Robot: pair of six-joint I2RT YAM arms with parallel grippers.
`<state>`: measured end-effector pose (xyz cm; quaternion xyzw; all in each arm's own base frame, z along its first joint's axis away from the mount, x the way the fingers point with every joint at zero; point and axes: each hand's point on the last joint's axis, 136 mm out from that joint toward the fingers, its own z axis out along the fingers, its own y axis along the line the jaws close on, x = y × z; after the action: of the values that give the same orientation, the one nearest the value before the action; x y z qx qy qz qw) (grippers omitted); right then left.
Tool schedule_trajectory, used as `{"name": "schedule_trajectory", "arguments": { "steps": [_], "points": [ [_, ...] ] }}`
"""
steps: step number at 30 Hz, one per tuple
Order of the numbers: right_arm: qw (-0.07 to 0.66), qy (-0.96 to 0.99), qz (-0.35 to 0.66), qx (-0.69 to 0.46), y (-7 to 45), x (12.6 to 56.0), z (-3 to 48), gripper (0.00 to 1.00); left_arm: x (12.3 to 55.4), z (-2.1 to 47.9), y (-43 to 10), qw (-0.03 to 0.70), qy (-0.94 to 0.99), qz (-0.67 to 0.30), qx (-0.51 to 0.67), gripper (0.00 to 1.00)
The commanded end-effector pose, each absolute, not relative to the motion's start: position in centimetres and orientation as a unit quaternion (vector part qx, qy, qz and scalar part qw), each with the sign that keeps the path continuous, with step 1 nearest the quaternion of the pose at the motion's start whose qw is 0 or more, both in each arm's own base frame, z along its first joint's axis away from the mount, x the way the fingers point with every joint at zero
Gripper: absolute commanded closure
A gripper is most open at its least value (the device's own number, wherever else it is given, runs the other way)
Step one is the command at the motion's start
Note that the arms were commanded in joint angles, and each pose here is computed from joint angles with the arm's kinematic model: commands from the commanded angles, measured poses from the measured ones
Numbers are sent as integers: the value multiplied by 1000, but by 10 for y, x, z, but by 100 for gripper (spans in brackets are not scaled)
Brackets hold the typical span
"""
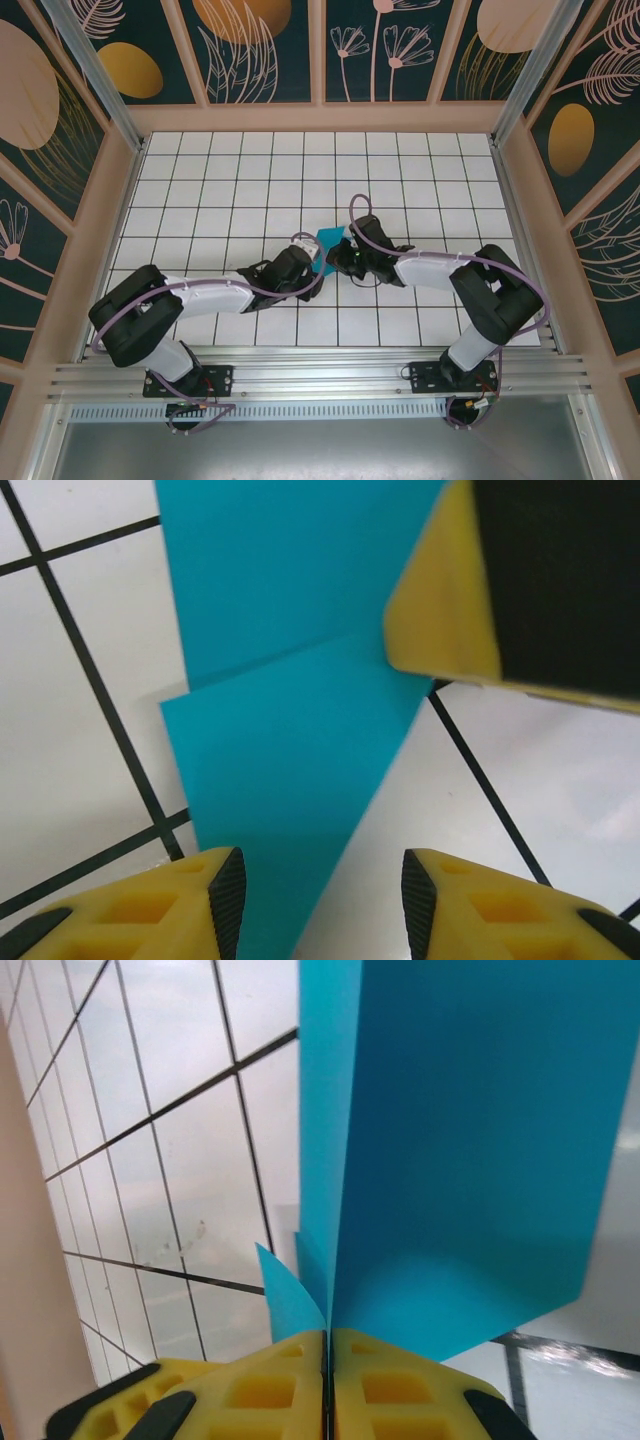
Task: Fold a paper plane with a square sheet of paper (pick it up from the middle)
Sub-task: Fourth fold the wing at the center of the table.
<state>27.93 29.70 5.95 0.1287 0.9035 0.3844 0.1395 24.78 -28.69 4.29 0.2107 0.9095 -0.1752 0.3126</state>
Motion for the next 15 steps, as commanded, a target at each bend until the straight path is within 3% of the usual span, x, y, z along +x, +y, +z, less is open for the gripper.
{"name": "schedule_trajectory", "arguments": {
  "steps": [1,15],
  "points": [
    [137,904,387,118,302,282,64,89,252,44,-291,323,903,-160,232,52],
    [128,913,372,107,303,282,60,88,269,29,-278,329,916,-92,211,68]
  ]
}}
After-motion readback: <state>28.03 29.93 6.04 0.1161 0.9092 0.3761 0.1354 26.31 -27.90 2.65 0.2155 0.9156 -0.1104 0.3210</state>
